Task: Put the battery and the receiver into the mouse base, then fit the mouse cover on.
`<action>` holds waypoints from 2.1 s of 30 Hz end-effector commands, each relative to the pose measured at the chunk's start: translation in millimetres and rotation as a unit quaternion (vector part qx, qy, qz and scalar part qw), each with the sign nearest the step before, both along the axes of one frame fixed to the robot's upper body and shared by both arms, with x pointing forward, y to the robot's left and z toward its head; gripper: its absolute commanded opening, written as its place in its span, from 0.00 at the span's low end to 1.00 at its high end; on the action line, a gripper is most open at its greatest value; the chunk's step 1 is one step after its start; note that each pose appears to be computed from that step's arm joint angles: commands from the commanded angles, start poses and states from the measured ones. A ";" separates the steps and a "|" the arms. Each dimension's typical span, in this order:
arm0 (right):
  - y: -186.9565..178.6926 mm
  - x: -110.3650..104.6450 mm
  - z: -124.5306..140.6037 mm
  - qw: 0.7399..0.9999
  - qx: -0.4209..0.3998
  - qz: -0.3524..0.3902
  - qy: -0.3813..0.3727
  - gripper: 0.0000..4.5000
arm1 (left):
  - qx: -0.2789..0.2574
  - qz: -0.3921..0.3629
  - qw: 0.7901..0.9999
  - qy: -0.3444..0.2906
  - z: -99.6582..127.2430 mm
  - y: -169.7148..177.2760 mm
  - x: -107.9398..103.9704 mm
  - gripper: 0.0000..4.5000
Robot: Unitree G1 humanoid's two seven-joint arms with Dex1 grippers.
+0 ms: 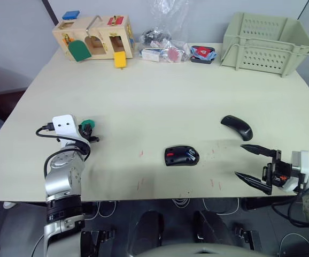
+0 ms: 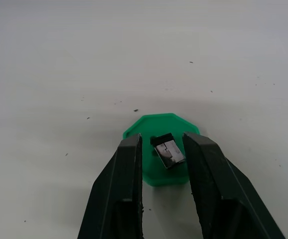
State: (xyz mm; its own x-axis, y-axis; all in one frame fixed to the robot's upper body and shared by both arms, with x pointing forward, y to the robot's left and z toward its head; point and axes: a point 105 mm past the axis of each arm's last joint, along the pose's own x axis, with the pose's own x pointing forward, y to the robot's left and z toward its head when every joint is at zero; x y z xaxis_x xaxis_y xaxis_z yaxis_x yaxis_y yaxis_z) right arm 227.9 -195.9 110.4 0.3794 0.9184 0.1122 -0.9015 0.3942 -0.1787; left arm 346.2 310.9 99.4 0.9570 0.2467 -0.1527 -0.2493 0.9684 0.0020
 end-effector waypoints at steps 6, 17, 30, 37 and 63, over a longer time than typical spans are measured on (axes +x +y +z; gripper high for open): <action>-4.6 -0.5 7.4 1.000 -0.003 -0.006 -0.019 1.00 | 0.006 0.006 1.000 -0.023 12.0 -2.4 1.9 0.31; -3.3 0.1 7.0 1.000 -0.002 -0.003 -0.018 1.00 | 0.003 0.022 1.000 -0.021 11.6 -6.9 1.9 0.31; -3.3 -0.1 6.4 1.000 -0.004 -0.004 -0.019 1.00 | 0.003 0.020 1.000 -0.009 7.3 -11.2 3.5 0.31; -2.9 0.0 6.3 1.000 -0.004 -0.005 -0.020 1.00 | 0.002 0.019 1.000 -0.003 6.7 -13.3 4.4 0.31; -1.4 0.7 5.6 1.000 -0.004 -0.005 -0.021 1.00 | -0.014 0.040 0.999 0.017 -0.5 -5.2 0.5 0.14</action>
State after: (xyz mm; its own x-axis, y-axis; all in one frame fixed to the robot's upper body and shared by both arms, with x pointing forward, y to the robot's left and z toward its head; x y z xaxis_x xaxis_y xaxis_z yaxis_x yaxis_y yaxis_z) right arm 228.4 -195.2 110.3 0.3795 0.9188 0.1083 -0.8999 0.3938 -0.1874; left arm 348.4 302.1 95.8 0.9291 0.3089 -0.2035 -0.3201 0.9471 -0.0238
